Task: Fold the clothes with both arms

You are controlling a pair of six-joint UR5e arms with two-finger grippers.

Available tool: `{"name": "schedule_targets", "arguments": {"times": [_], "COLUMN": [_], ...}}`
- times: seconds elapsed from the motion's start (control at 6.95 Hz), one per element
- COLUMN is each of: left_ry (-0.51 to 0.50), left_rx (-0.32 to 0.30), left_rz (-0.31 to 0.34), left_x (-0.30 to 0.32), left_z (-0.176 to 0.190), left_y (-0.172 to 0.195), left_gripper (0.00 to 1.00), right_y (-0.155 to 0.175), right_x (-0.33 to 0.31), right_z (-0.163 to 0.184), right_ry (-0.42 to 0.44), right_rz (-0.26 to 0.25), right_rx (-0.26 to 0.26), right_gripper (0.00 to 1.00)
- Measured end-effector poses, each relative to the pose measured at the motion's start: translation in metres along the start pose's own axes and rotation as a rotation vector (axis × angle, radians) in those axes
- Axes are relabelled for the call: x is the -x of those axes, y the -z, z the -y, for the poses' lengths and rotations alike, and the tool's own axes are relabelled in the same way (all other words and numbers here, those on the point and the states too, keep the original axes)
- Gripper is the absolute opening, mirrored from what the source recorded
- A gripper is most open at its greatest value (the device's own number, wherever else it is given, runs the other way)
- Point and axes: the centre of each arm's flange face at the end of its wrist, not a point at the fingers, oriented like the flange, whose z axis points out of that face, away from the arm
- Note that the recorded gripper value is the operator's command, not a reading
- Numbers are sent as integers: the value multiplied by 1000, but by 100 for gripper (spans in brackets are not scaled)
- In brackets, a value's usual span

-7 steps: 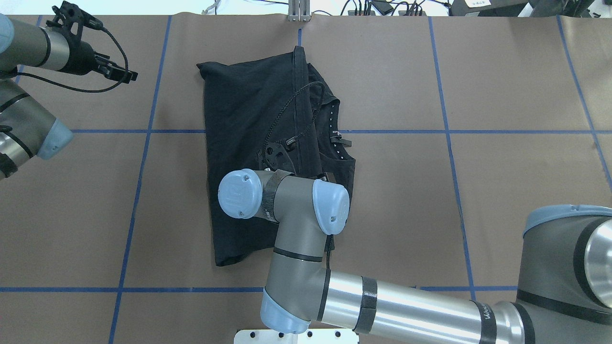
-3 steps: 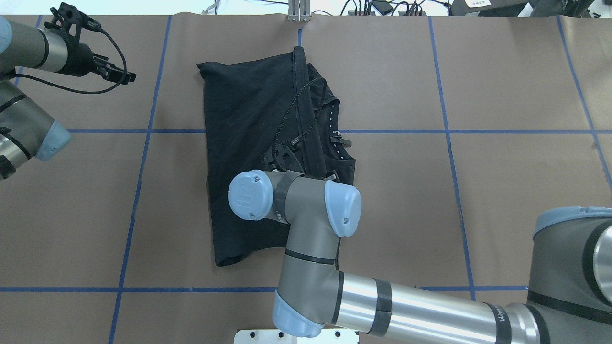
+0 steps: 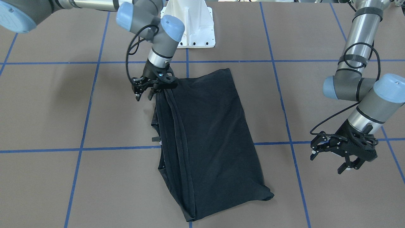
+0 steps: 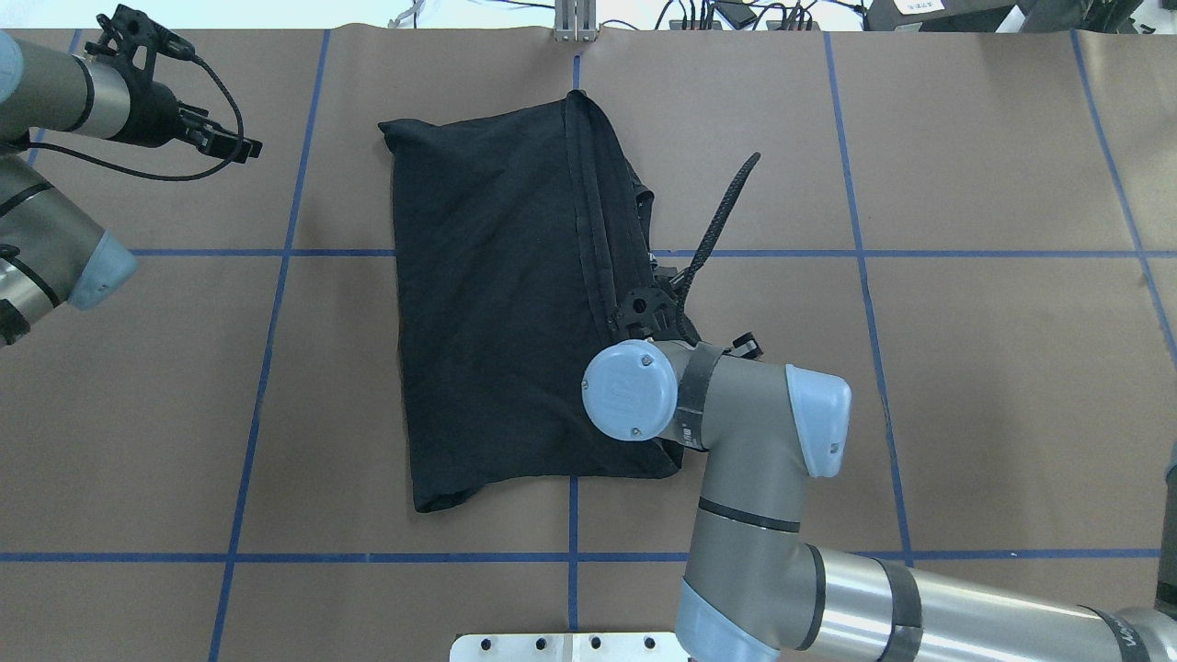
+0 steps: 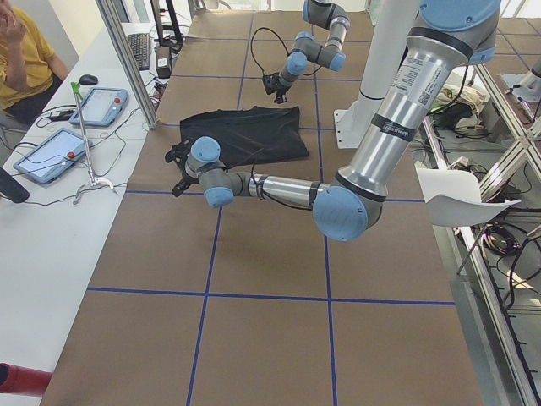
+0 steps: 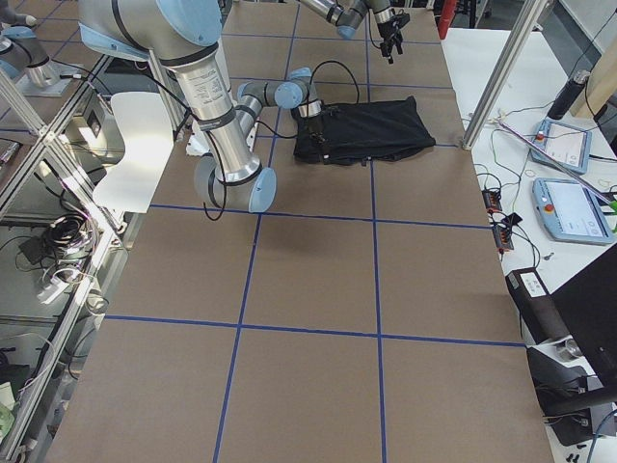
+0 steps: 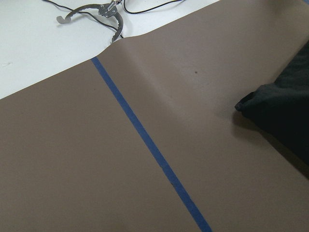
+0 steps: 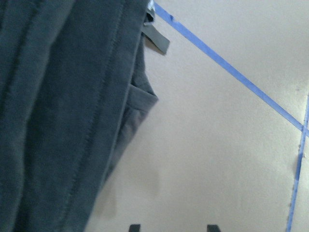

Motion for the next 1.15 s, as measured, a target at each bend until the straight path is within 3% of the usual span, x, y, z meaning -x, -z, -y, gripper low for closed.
{"name": "schedule_targets", "arguments": {"times": [0.29, 0.43, 0.72, 0.86, 1.15], "left_ry": [0, 0, 1, 1, 0], "left_rx": [0, 0, 1, 2, 3], "left_rz": [0, 0, 0, 1, 0], "left_x": [0, 0, 0, 0, 0], "left_z": [0, 0, 0, -1, -1], "left_y": [0, 0, 0, -1, -1], "left_gripper": [100, 100, 100, 100, 100], "right_y": [14, 38, 78, 79, 77], "right_x": [-8, -1, 16, 27, 49], "right_z": [5, 18, 30, 21, -2], "right_ry": [-15, -35, -111, -123, -97], "right_rz": [27, 68, 198, 266, 323], "right_rx": [-22, -47, -52, -41, -15], "right_gripper": [59, 61, 60, 56, 48]}}
